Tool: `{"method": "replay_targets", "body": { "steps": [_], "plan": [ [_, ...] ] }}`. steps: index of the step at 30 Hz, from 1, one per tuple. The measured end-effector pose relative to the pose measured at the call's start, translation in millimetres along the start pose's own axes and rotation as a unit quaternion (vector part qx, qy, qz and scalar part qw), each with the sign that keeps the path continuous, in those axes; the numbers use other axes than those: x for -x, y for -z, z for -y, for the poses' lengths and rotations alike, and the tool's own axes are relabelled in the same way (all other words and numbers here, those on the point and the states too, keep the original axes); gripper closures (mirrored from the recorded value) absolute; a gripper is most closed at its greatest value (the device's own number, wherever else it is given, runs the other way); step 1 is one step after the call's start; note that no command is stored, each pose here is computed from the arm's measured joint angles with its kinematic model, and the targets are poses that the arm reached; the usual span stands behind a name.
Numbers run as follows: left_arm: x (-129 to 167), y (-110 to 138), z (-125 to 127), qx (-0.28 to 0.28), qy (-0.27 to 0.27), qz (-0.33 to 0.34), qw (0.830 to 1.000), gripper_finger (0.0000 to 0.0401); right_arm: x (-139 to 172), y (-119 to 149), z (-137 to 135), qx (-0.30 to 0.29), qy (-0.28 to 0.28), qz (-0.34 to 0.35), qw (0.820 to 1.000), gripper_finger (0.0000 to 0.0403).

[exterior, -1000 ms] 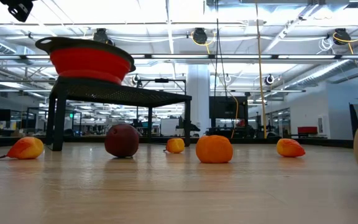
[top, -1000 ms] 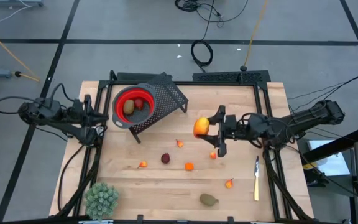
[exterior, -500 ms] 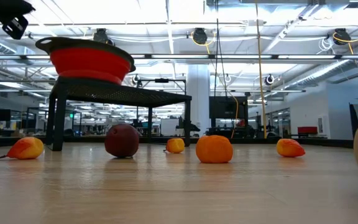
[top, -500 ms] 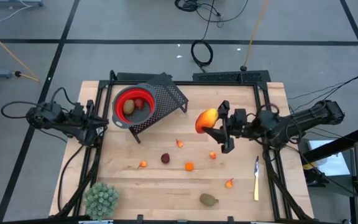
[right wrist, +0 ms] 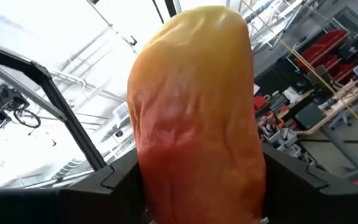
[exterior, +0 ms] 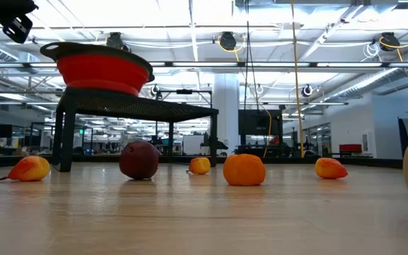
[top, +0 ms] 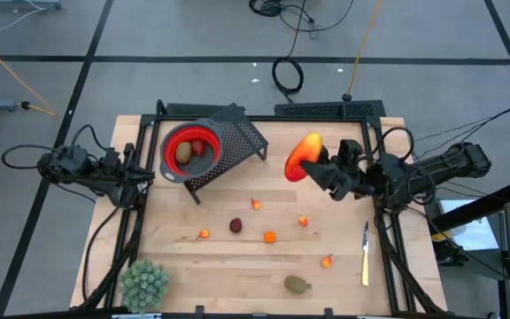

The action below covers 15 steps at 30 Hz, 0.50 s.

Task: Pick & Place Fruit
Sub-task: Put the mango into the red strainer bowl on the shelf

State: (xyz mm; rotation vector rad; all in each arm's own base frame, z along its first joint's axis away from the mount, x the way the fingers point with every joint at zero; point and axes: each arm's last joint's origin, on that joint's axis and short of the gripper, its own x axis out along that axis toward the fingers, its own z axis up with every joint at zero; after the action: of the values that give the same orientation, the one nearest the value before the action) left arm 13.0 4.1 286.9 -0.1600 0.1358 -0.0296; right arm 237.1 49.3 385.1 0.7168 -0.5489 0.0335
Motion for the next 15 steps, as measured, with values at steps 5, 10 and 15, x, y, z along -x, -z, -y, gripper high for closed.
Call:
{"method": "replay_targets", "body": {
  "steps": [5,10,15],
  "plan": [
    [0.0,0.0,0.0,0.000,0.000,0.000,1.000,0.0380,0.0,0.1,-0.2,0.000,-0.002,-0.001,1.000,0.0165],
    [-2.3,-0.2,1.3,0.003,0.012,0.008,1.000,0.0380,0.1,1.9,1.0,0.007,0.004,-0.010,1.000,0.0167],
    [-14.1,8.1,3.7,0.000,0.023,0.008,1.000,0.0380,0.2,4.3,2.6,0.021,0.011,-0.023,0.999,0.0166]
  ]
}}
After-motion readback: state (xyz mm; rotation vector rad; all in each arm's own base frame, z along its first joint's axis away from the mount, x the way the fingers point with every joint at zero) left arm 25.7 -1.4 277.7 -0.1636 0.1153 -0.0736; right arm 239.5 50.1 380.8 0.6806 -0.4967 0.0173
